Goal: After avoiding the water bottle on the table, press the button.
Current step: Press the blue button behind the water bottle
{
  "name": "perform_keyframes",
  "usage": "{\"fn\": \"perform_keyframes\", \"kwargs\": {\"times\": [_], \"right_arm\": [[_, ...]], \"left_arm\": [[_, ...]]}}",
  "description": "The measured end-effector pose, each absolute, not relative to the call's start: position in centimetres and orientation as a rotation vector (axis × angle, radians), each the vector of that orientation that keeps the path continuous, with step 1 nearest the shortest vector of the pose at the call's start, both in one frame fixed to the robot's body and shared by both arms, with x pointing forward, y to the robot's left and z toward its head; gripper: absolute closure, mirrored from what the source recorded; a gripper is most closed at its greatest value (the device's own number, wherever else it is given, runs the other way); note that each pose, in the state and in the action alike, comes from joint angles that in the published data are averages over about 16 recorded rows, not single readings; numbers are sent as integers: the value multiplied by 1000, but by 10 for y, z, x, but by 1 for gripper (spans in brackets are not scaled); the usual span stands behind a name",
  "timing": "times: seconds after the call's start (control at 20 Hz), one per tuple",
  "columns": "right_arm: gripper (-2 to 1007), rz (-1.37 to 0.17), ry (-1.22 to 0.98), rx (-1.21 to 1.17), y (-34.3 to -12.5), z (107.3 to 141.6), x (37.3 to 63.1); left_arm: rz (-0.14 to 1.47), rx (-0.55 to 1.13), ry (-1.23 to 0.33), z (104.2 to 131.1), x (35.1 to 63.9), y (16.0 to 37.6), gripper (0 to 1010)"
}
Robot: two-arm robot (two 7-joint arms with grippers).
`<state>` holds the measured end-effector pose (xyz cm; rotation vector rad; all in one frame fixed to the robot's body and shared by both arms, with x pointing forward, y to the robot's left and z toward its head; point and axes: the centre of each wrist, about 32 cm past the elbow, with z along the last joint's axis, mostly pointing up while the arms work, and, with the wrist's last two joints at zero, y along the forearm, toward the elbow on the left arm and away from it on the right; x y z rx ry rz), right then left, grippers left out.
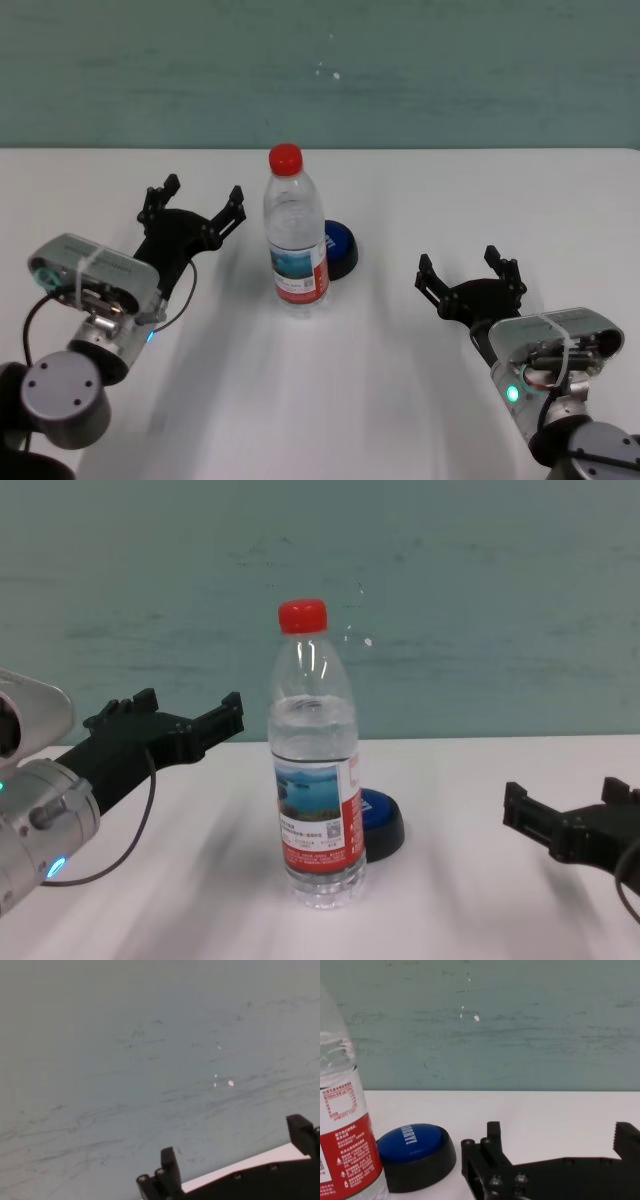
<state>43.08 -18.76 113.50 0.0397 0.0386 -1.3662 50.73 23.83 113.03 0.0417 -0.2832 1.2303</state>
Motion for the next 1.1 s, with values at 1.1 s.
{"fn": "perform_keyframes", "kwargs": {"times": [1.1], "right_arm": [[1, -1366, 39, 40, -188, 1135, 431]], "left_arm": [[1207, 50, -297, 1128, 512, 232, 0]]}}
